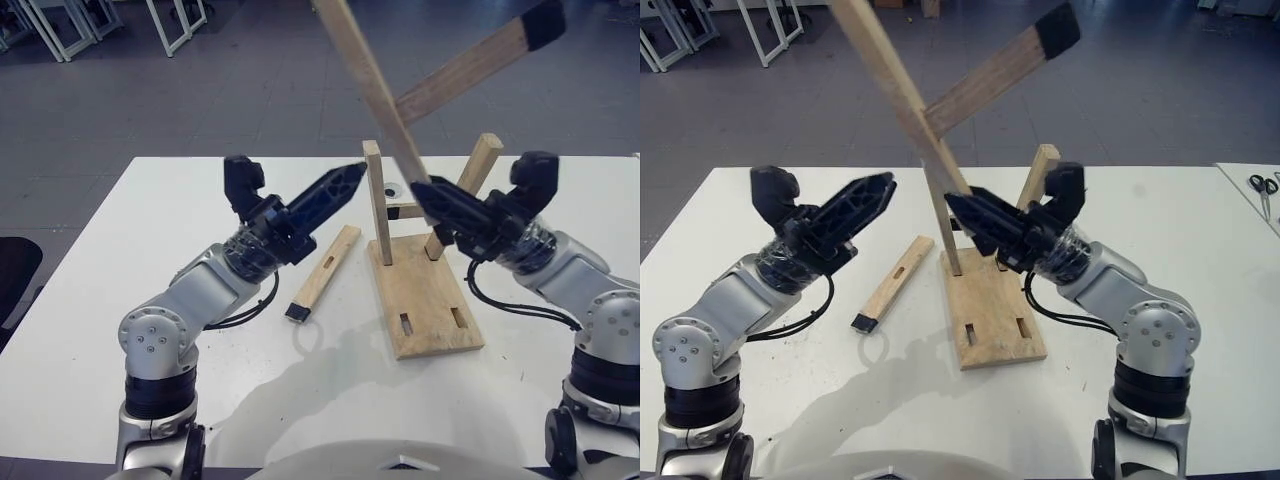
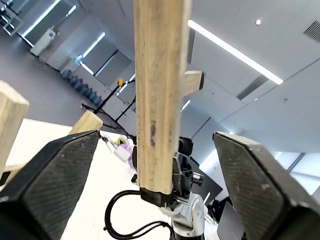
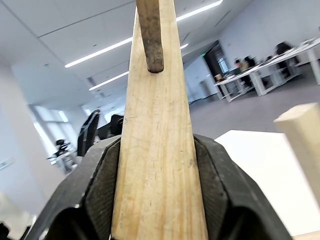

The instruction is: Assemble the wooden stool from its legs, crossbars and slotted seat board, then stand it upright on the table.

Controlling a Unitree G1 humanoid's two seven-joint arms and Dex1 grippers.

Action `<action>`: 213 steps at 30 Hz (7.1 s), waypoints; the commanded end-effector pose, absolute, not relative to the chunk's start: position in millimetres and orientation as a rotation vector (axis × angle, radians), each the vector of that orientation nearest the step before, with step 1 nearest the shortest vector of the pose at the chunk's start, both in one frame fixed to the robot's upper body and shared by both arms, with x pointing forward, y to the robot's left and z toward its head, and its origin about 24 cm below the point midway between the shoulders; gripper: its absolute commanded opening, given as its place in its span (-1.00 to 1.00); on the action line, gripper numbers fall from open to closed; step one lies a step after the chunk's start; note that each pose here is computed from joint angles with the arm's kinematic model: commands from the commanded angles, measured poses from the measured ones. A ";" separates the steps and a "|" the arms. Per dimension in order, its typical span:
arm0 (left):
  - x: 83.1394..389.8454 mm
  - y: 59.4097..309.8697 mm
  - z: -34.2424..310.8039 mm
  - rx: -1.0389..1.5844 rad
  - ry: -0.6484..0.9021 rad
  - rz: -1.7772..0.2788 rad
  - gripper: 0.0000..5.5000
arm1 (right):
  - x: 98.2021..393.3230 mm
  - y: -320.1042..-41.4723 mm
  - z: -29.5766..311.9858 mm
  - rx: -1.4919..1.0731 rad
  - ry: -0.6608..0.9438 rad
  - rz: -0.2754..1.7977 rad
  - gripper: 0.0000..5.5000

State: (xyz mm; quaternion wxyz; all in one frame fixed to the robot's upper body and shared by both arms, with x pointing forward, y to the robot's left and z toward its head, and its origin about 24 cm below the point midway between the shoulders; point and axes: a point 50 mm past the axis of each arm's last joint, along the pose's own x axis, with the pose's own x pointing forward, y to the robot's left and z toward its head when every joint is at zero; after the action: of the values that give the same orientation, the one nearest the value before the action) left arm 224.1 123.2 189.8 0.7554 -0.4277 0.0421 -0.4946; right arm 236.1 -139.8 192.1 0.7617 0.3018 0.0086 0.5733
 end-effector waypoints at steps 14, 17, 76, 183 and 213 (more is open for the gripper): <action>221.5 122.3 199.1 -0.783 0.080 -1.244 0.20 | 227.7 -128.5 171.7 0.634 0.229 1.415 -0.27; 222.2 123.6 198.4 -0.747 0.074 -1.251 0.04 | 226.2 -131.1 168.0 0.632 0.263 1.411 -0.27; 235.5 138.5 78.8 -0.228 0.280 -1.358 -0.25 | 248.6 -215.6 23.8 -0.318 0.586 0.688 0.30; 297.7 119.8 242.3 -0.072 -0.151 -1.069 0.24 | 227.9 -210.7 8.9 -0.284 0.632 0.610 0.30; 213.1 146.5 102.5 0.082 0.368 -0.453 0.24 | 216.5 -218.2 8.1 -0.300 0.671 0.612 0.30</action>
State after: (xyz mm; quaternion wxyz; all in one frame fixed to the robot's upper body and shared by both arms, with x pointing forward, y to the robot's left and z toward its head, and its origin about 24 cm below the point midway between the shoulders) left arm 216.8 152.2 102.5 0.9522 0.0473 0.1709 -0.2486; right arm 231.7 -211.8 28.4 0.9078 -0.1481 0.2568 0.2968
